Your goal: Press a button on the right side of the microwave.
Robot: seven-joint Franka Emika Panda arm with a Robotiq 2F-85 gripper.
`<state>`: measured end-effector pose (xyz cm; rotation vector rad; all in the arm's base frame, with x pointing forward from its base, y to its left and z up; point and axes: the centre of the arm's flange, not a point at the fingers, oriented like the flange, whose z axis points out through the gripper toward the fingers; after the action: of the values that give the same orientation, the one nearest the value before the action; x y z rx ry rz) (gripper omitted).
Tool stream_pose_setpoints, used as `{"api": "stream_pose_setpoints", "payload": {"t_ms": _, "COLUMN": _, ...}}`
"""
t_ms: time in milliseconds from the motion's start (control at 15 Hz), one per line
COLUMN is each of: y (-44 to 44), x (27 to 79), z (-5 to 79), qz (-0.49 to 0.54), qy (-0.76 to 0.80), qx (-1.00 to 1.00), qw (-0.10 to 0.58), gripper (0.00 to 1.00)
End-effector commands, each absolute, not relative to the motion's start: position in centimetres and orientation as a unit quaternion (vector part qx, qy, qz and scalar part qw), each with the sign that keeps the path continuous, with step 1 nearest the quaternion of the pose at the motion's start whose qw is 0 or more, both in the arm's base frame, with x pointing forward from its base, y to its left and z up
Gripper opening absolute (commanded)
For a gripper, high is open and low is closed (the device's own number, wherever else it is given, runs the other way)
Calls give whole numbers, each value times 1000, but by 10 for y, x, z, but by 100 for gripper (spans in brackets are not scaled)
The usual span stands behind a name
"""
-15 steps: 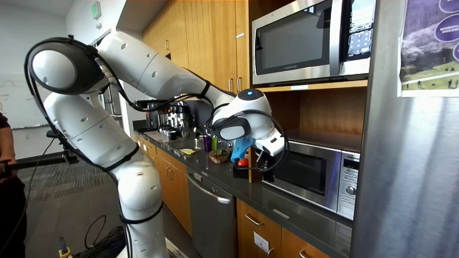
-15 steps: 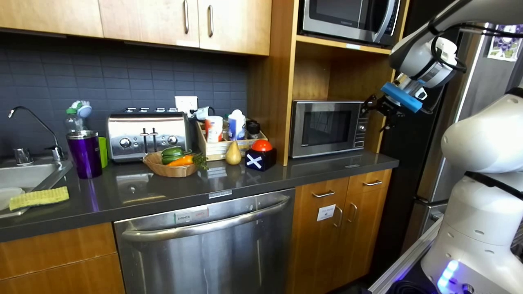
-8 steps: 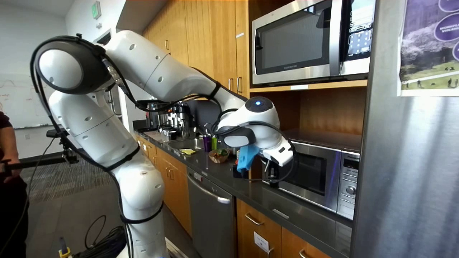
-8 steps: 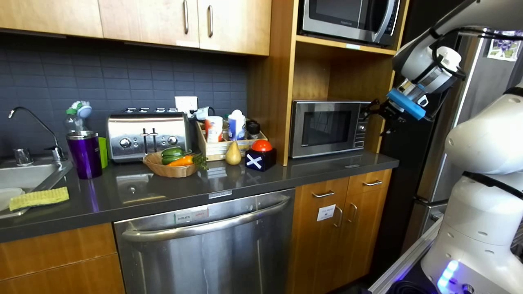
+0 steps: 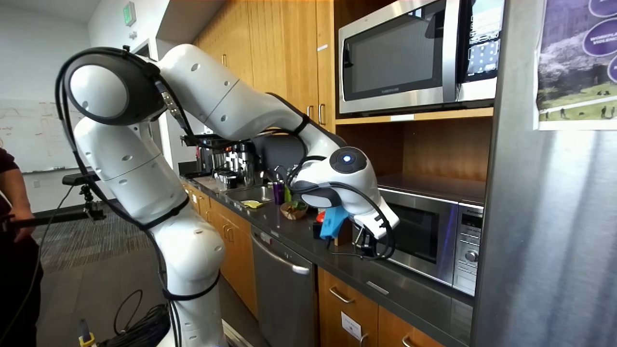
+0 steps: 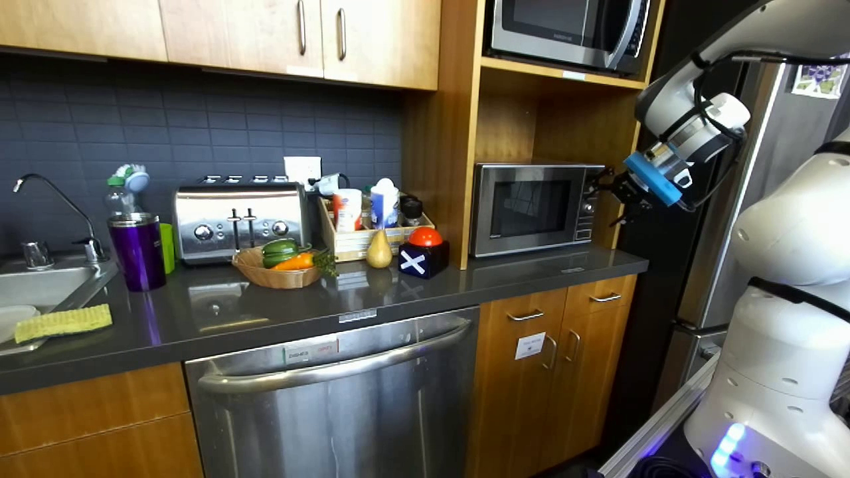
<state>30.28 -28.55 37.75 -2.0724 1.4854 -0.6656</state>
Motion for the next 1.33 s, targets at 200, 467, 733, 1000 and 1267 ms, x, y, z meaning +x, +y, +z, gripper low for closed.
{"api": "stream_pose_setpoints", "payload": {"t_ms": 200, "y": -296, "x": 310, "z": 365, "qz": -252, "qy": 567, "qx": -746, "qw": 242, "gripper": 100}}
{"api": "stream_pose_setpoints", "payload": {"t_ms": 467, "y": -290, "x": 304, "z": 366, "qz": -245, "qy": 565, "qx": -750, "qw": 243, "gripper": 100}}
{"api": "stream_pose_setpoints", "payload": {"t_ms": 733, "y": -291, "x": 304, "z": 365, "qz": -243, "qy": 565, "qx": -750, "qw": 242, "gripper": 100}}
{"api": "stream_pose_setpoints", "payload": {"t_ms": 1000, "y": -291, "x": 304, "z": 365, "qz": -243, "qy": 565, "qx": -750, "qw": 242, "gripper": 100}}
{"api": "stream_pose_setpoints", "payload": {"t_ms": 1267, "y": -291, "x": 304, "z": 365, "qz": -243, "qy": 565, "qx": -750, "qw": 242, "gripper": 100}}
